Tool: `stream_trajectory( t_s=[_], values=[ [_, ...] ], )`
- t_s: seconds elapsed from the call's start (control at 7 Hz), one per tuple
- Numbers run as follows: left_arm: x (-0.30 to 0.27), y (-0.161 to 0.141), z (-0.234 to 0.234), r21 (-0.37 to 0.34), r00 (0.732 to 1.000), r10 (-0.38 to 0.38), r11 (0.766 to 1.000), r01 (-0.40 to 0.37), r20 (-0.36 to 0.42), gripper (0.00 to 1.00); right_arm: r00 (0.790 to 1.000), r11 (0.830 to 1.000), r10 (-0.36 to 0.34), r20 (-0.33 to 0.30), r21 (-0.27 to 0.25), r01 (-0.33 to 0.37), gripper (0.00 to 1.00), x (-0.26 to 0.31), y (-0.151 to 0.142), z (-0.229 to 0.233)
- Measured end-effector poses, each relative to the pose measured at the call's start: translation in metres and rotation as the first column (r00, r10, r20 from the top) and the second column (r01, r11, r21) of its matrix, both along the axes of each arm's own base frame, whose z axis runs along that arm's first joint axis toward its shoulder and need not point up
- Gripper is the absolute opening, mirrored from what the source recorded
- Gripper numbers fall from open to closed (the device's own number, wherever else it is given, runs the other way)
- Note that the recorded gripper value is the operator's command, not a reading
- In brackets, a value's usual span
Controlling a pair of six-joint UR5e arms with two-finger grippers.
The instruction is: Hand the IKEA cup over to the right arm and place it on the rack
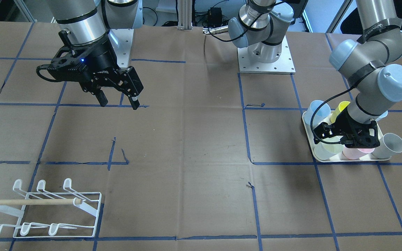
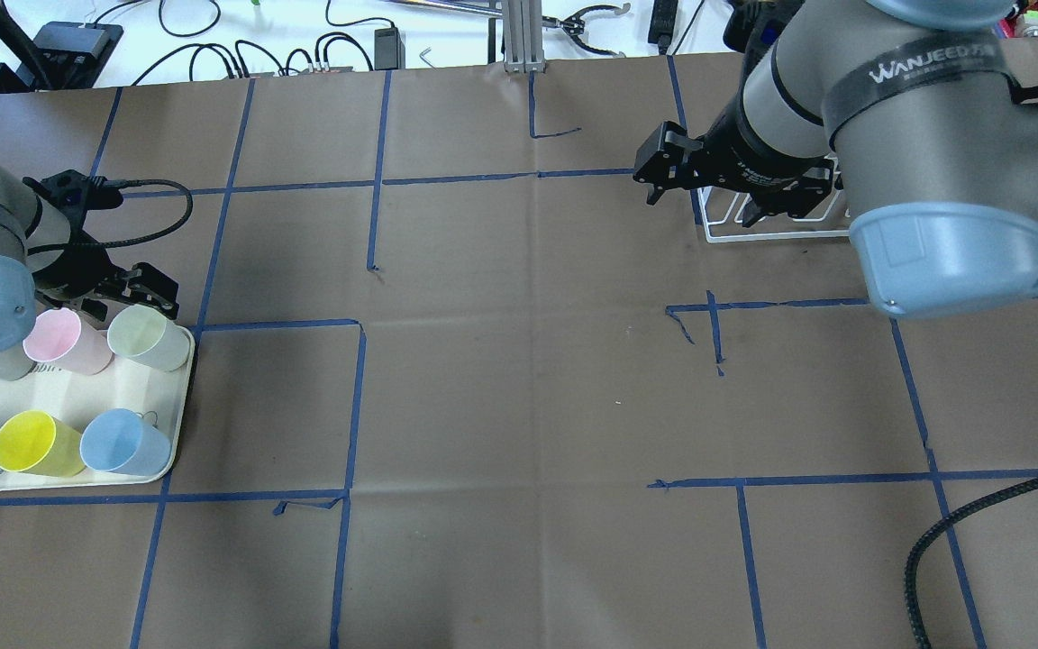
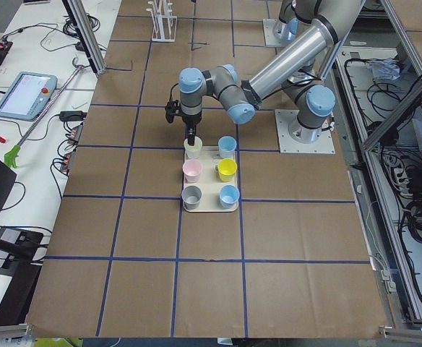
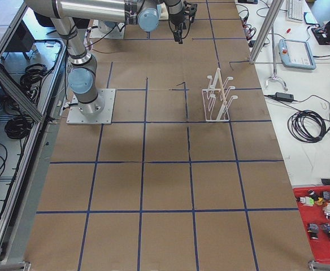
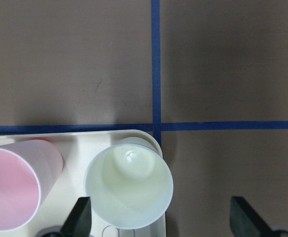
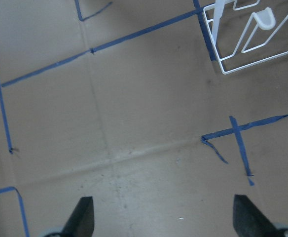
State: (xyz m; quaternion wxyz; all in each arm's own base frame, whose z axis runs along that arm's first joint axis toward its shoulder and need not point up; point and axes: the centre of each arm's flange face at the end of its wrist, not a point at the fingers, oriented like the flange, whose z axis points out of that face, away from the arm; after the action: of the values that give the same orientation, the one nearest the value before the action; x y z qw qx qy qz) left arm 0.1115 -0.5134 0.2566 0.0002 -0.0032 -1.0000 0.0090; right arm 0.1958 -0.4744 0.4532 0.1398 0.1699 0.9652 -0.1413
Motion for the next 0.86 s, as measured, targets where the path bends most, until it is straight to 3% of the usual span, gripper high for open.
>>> stream_trajectory(
  t_s=[0.14,0.29,0.57,0.71,0.86],
  values=[
    [0.000,0.002,-0.006,0.009,1.000,0.000,1.000,0.000,-0.004,1.00,0.994,0.997,-0.071,0.085,-0.016,0.072,1.00,0.005,0.000,-0.004],
    [-0.002,0.005,-0.011,0.023,1.000,-0.001,1.000,0.001,-0.011,1.00,0.974,0.989,-0.142,0.175,-0.014,0.147,1.00,0.010,0.003,-0.011],
    [-0.004,0.009,-0.019,0.040,1.000,-0.008,0.999,0.009,-0.017,0.99,0.895,0.962,-0.247,0.372,-0.015,0.272,1.00,0.020,0.011,-0.027],
    [-0.004,0.009,-0.019,0.040,1.000,-0.012,0.999,0.013,-0.015,0.84,0.842,0.949,-0.271,0.466,-0.015,0.314,1.00,0.024,0.019,-0.034],
    [-0.003,0.008,-0.019,0.040,1.000,-0.016,0.999,0.016,-0.013,0.52,0.777,0.935,-0.297,0.555,0.003,0.355,1.00,0.028,0.029,-0.039]
  ],
)
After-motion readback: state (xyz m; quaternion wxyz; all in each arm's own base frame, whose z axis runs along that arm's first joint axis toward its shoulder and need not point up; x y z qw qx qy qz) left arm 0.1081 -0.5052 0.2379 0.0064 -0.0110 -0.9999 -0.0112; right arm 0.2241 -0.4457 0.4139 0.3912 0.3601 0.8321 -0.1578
